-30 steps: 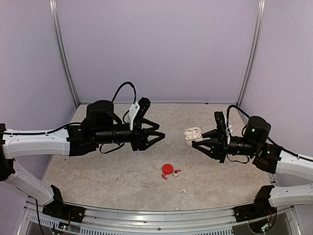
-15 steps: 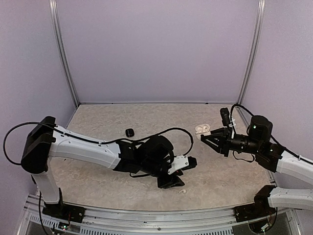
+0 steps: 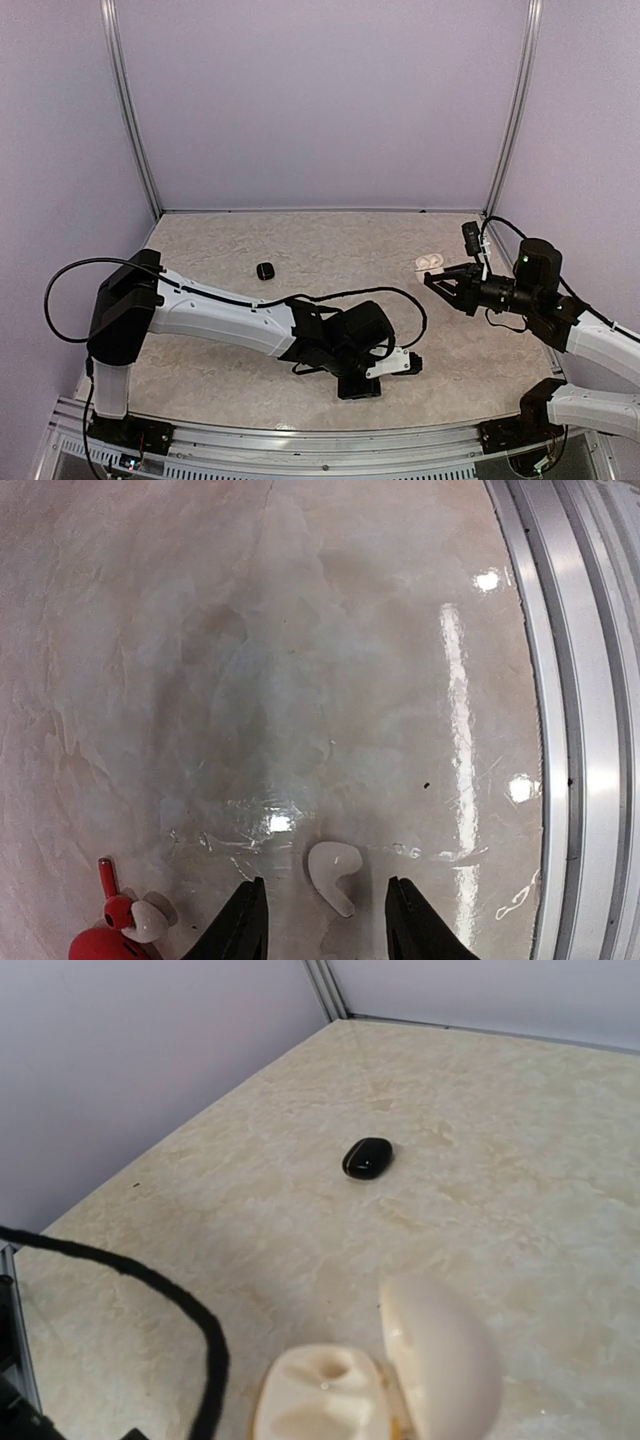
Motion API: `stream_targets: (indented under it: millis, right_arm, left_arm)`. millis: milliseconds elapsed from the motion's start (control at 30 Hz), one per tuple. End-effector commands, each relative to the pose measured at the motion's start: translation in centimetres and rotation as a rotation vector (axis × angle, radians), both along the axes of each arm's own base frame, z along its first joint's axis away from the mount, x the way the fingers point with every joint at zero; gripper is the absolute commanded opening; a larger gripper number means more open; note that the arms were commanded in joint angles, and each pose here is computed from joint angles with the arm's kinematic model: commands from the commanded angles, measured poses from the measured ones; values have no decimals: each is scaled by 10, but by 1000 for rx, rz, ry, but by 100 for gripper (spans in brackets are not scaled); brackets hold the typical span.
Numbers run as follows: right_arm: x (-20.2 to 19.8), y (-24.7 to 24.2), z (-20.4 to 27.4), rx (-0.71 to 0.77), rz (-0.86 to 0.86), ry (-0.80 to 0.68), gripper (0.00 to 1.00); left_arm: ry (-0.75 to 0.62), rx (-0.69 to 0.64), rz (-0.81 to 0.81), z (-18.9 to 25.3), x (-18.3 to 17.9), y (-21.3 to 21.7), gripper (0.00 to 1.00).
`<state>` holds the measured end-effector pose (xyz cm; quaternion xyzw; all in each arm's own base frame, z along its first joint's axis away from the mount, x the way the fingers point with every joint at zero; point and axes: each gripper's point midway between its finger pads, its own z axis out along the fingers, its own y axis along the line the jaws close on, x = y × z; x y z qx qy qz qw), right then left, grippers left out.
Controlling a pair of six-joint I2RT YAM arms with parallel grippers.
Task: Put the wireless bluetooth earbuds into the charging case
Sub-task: Pick up the right earbud from the center of the board.
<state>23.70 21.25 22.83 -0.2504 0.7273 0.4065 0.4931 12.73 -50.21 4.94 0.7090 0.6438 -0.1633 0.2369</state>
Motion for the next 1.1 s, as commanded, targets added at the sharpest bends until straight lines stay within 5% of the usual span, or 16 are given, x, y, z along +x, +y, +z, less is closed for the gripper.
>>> stream_targets:
  millis: [0,800,1067]
  right_arm:
    - [-2,-4,0,13,4,10,0]
    - [2,-6,-4,1,-5,22,0]
    - [3,-6,-5,-2,-5,23,0]
  left_arm:
    - [-33,64,5,-9,6,2,41]
    - [7,118,-9,-31,6,-5,35]
    - [28,88,16,-28,12,-5,22]
